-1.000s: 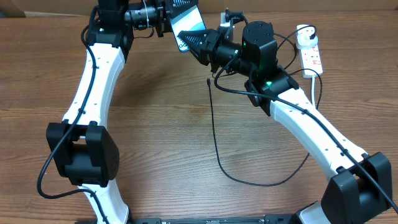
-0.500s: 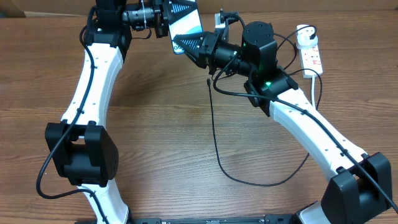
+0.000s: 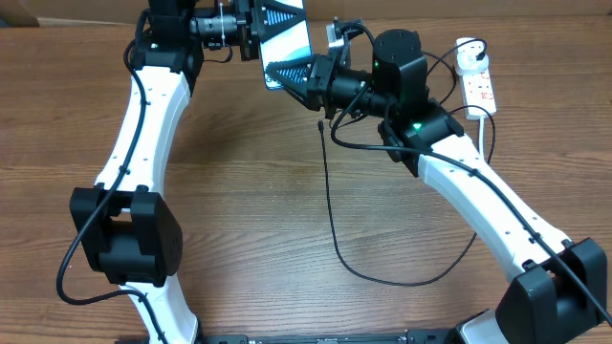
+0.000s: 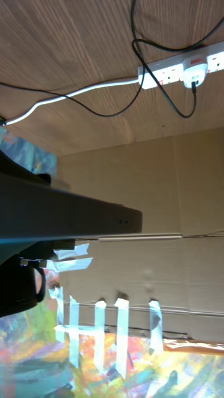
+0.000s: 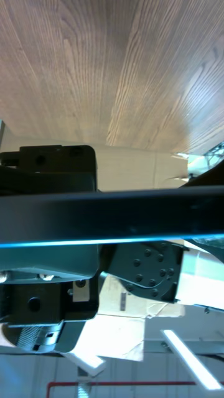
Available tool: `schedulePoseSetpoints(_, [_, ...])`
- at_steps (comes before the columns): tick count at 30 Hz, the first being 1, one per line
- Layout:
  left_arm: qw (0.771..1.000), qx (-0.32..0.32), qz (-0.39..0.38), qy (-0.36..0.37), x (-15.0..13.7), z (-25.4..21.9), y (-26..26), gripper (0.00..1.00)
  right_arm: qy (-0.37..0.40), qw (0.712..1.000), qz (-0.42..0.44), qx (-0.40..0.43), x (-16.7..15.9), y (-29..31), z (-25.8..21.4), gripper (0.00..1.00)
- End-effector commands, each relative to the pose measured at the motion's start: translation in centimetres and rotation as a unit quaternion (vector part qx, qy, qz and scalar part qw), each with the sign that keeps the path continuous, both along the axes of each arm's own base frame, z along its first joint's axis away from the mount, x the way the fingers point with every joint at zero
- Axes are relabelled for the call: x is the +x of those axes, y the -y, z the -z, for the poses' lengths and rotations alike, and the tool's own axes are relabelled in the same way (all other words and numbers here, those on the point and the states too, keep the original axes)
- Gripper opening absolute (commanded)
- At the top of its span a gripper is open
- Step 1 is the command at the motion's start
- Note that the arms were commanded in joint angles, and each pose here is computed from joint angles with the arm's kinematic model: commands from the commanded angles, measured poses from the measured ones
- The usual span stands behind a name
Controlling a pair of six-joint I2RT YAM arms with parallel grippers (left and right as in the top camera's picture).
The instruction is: Plug charger to phone and switch on socket
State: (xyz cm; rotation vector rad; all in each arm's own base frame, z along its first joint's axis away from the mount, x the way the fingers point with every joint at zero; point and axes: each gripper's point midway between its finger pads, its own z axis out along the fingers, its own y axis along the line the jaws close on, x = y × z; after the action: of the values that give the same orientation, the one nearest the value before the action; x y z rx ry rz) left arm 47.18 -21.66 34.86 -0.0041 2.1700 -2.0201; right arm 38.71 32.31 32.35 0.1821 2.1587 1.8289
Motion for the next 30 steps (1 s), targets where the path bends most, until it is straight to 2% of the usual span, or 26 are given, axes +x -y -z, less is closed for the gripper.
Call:
schedulePoseSetpoints(1, [0.998,-0.005,0.019,0.061,-1.4,-3.1,0.4,0.04,-0.029,0.998,-0.028,-0.046,-0.2,0.6,5.4,0.04])
schedulePoseSetpoints(6, [0.998,-0.003,0.010,0.065,-1.0,-3.0,0.0,0.04,-0.015,0.998,-0.018,-0.054,0.6,1.8,5.6,0.07])
schedulePoseSetpoints(12, [0.996,0.031,-0.080,-0.026,1.6,-0.1,-1.6,0.04,-0.002,0.998,-0.008,-0.060,1.4,2.9,5.7,0.31])
schedulePoseSetpoints(18, [0.982,0.068,-0.135,-0.112,2.3,3.0,-3.1,0.04,-0.018,0.995,0.009,-0.097,1.8,4.4,7.7,0.45])
schedulePoseSetpoints(30, [0.975,0.080,-0.111,-0.174,0.2,5.1,-4.6,0.04,-0.048,0.967,0.043,-0.245,1.1,8.1,14.1,0.52])
